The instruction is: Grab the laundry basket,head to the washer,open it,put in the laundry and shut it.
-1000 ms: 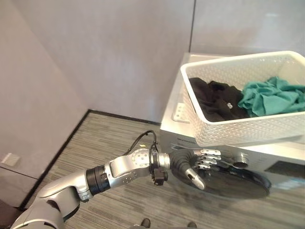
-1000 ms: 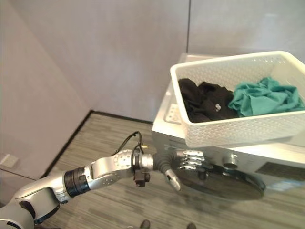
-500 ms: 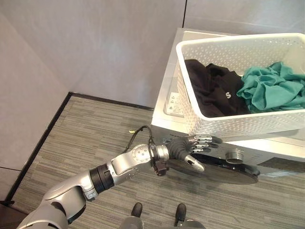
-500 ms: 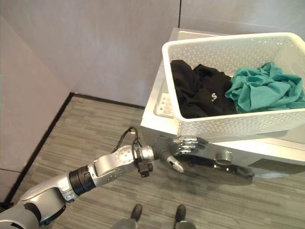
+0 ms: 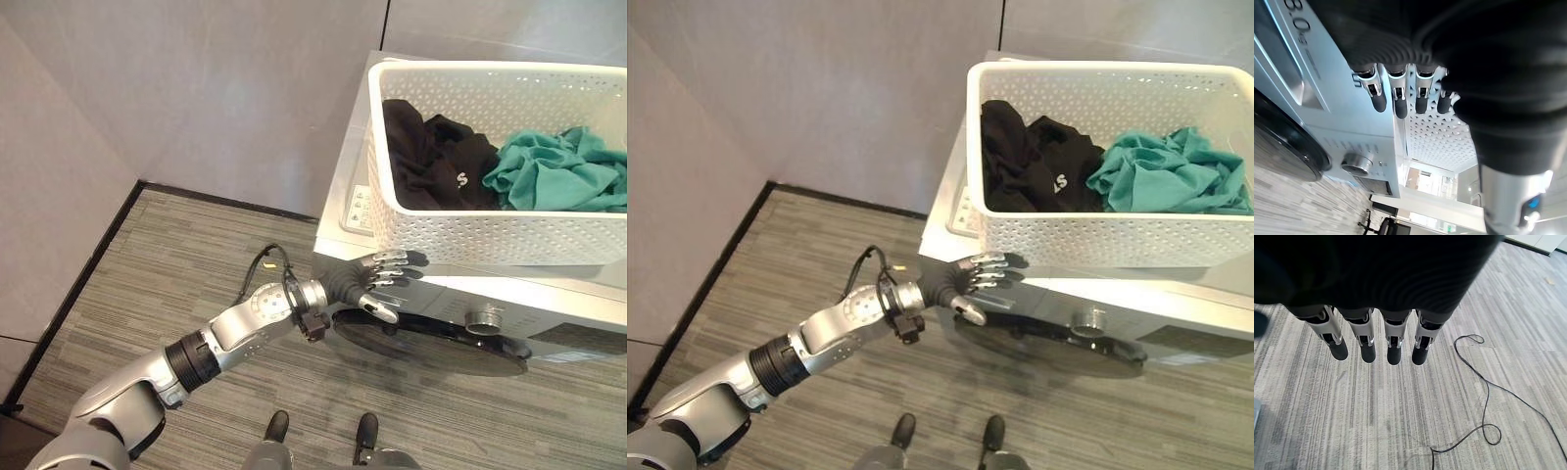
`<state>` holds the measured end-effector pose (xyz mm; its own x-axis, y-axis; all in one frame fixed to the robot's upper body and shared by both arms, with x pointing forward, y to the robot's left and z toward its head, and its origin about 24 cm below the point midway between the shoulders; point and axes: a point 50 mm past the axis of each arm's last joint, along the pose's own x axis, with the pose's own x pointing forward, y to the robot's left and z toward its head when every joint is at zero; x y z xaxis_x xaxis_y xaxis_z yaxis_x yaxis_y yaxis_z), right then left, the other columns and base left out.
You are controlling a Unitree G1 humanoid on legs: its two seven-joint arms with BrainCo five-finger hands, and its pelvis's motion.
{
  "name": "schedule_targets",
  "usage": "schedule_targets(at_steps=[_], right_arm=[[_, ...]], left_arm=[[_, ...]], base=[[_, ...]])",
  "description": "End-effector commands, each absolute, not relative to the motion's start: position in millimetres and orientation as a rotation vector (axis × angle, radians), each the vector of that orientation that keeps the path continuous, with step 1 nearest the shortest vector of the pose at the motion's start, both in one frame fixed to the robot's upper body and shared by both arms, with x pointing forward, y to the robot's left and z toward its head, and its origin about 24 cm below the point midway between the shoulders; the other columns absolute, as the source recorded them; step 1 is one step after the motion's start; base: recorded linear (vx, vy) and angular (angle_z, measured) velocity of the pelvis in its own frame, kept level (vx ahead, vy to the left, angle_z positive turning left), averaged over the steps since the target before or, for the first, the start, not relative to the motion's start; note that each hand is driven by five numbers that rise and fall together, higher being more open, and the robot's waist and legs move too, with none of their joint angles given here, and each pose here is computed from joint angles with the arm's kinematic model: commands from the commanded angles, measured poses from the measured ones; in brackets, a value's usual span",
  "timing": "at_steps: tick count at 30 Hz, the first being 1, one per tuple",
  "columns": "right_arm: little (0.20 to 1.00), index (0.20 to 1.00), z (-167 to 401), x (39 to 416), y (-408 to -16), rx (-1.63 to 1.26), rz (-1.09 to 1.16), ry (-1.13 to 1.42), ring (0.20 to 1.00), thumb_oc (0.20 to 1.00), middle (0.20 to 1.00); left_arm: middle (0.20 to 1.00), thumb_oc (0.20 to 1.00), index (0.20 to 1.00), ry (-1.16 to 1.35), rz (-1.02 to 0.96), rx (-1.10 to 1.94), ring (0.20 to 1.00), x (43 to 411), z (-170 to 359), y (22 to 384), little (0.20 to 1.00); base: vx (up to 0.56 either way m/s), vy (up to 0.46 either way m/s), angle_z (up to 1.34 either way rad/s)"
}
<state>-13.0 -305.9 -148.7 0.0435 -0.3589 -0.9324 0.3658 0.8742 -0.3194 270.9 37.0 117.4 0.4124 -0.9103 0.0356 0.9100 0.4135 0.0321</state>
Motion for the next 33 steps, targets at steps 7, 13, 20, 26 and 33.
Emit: schedule_targets(at_steps=[7, 13, 20, 26, 33], right_arm=[[1.000, 1.000, -152, -40, -294, 0.019, -0.546, 1.504, 1.000, 1.000, 1.000], [1.000, 1.000, -155, -36, -285, -0.012, -0.466, 1.531, 1.000, 1.000, 1.000], [1.000, 1.000, -158, -34, -278, -0.046, -0.386, 1.556, 1.000, 1.000, 1.000], [1.000, 1.000, -162, -15, -271, -0.036, -0.341, 1.488, 1.000, 1.000, 1.000], [1.000, 1.000, -167, 11, -255, -0.106, -0.197, 1.429, 1.000, 1.000, 1.000]], left_arm=[[1.000, 1.000, 1.000, -0.200, -1.047, 0.056, 1.000, 291, 147, 52, 1.000], [1.000, 1.000, 1.000, -0.256, -1.002, 0.102, 1.000, 293, 157, 65, 1.000], [1.000, 1.000, 1.000, -0.244, -0.949, 0.267, 1.000, 280, 158, 115, 1.000], [1.000, 1.000, 1.000, 0.004, -0.642, 0.400, 1.000, 249, 125, 223, 1.000], [1.000, 1.000, 1.000, 0.663, -0.005, 0.226, 1.000, 173, -48, 320, 1.000]], base=[[0.01, 0.052, 0.02], [0.01, 0.035, 0.03], [0.00, 0.023, 0.24], [-0.01, 0.024, 0.19], [0.01, -0.012, 0.19]])
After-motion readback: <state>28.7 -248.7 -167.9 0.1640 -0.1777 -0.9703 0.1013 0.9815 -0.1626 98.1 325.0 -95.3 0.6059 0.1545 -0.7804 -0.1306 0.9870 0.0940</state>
